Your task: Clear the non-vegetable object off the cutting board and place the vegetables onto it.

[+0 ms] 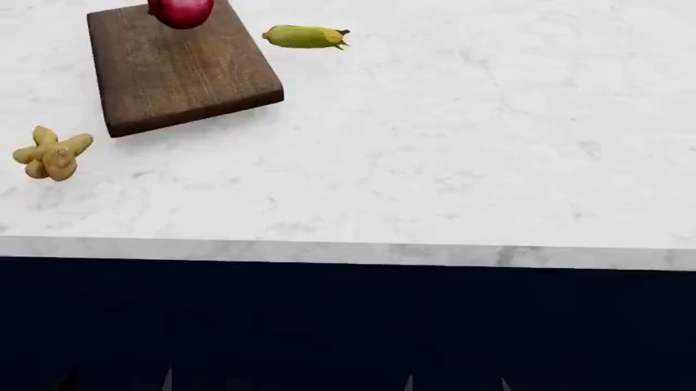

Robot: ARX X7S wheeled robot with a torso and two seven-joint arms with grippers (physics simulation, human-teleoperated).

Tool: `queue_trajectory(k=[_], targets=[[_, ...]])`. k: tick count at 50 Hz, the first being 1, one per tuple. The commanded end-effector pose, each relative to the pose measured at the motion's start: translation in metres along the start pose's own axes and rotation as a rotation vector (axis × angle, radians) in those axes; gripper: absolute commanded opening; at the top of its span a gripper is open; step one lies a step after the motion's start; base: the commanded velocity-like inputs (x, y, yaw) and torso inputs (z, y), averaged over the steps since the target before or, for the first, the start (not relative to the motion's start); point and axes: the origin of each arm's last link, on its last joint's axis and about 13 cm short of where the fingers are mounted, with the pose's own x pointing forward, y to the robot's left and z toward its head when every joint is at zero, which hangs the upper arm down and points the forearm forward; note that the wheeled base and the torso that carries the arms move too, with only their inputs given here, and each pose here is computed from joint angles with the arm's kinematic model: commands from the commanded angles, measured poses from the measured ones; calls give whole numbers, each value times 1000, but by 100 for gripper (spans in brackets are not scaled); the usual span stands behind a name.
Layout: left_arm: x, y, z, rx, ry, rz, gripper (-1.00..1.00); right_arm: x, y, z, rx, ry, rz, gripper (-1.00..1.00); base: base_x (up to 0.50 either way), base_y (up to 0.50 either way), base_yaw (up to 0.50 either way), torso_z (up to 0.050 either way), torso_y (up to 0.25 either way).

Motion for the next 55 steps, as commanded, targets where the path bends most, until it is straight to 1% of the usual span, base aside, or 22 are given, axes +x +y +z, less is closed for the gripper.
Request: queue_trajectory(k=[1, 2, 7, 9, 13, 18, 26, 44, 55], targets=[[0, 2, 0, 0, 0, 0, 100, 0, 0, 0, -9, 0, 0, 100, 0, 0, 0, 0, 0], [-1, 1, 0, 15, -3, 8, 100, 2, 1, 0, 1, 7, 6, 100, 0, 0, 0, 0, 0], [-4, 3, 1, 23, -13, 18, 100, 4, 3, 1, -3, 13, 15, 100, 0, 0, 0, 0, 0], [-4, 3, 0, 58, -13, 24, 100, 4, 3, 1, -5, 15, 18, 100, 0, 0, 0, 0, 0], [-4, 3, 0, 45, -28, 14, 100, 4, 3, 1, -7, 8, 27, 100, 0, 0, 0, 0, 0], [-3, 2, 0, 48, -29, 11, 100, 5, 3, 0, -20, 16, 28, 100, 0, 0, 0, 0, 0], [-3, 3, 0, 48, -25, 12, 100, 5, 4, 0, -28, 21, 29, 100, 14, 500, 0, 0, 0], [-4, 2, -1, 58, -24, 12, 100, 4, 3, -1, -15, 24, 26, 100, 18, 500, 0, 0, 0], [-5, 3, 0, 65, -35, 17, 100, 4, 4, 1, -26, 22, 27, 100, 52, 500, 0, 0, 0]])
